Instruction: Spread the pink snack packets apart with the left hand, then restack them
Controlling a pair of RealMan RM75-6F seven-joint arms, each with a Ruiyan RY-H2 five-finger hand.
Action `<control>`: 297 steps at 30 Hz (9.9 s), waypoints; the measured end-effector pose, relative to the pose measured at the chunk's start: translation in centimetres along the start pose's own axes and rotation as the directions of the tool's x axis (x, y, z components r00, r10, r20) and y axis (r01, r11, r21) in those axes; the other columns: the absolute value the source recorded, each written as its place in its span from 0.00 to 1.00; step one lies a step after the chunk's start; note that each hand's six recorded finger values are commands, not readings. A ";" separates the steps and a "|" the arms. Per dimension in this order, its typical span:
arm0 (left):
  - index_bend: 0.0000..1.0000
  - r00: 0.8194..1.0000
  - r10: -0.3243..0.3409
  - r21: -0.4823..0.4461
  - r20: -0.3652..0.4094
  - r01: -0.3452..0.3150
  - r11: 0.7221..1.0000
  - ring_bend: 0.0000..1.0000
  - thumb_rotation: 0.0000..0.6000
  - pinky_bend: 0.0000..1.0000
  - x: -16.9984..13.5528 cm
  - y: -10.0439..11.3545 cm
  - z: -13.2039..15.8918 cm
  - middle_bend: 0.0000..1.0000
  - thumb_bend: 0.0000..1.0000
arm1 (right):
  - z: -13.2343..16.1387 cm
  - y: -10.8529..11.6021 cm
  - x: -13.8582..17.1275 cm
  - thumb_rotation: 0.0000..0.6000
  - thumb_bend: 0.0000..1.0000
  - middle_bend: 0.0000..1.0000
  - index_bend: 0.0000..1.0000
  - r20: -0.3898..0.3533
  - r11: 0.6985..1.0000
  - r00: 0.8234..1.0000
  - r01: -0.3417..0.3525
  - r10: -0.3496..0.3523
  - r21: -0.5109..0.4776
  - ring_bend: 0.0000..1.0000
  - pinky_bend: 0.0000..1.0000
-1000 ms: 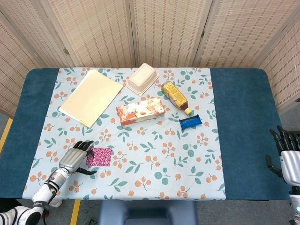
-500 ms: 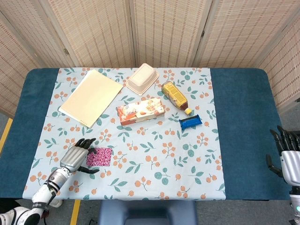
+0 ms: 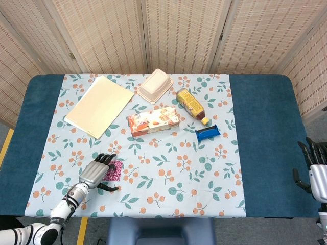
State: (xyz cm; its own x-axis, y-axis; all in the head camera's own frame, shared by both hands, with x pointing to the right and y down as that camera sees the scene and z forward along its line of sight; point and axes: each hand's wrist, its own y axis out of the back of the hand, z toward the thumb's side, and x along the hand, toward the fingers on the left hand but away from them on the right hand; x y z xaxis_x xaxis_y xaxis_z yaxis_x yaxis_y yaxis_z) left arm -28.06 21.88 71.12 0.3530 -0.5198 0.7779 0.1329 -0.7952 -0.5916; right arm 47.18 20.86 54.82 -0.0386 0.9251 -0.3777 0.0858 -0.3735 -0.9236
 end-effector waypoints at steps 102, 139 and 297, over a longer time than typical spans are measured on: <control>0.34 0.963 -0.071 -0.035 -0.260 0.064 0.997 0.00 0.53 0.00 -7.4 -3.1 -9.8 0.00 0.16 | 0.3 0.2 0.9 1.00 0.50 0.00 0.09 -0.003 1.000 1.000 0.008 -0.008 -0.004 0.00 0.00; 0.34 0.977 -0.078 -0.023 -0.201 0.075 0.997 0.00 0.53 0.00 -8.5 -3.9 -7.2 0.00 0.16 | 0.0 0.2 1.3 1.00 0.50 0.00 0.09 0.001 1.000 1.000 0.010 -0.010 -0.008 0.00 0.00; 0.32 0.864 0.027 -0.030 -0.503 -0.048 0.998 0.00 1.00 0.00 -4.6 -0.5 -9.6 0.00 0.23 | -2.4 -0.3 1.2 1.00 0.50 0.00 0.09 0.040 1.000 0.999 -0.004 0.005 -0.026 0.00 0.00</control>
State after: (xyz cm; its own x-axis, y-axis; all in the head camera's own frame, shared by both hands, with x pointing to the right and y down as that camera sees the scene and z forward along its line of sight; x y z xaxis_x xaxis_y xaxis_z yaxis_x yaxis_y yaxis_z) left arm -38.67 21.71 69.86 -0.1576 -0.6275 0.7625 0.0880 -0.7780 -0.6221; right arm 49.52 22.26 54.76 -0.0781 0.9196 -0.3850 0.1121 -0.3756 -0.9200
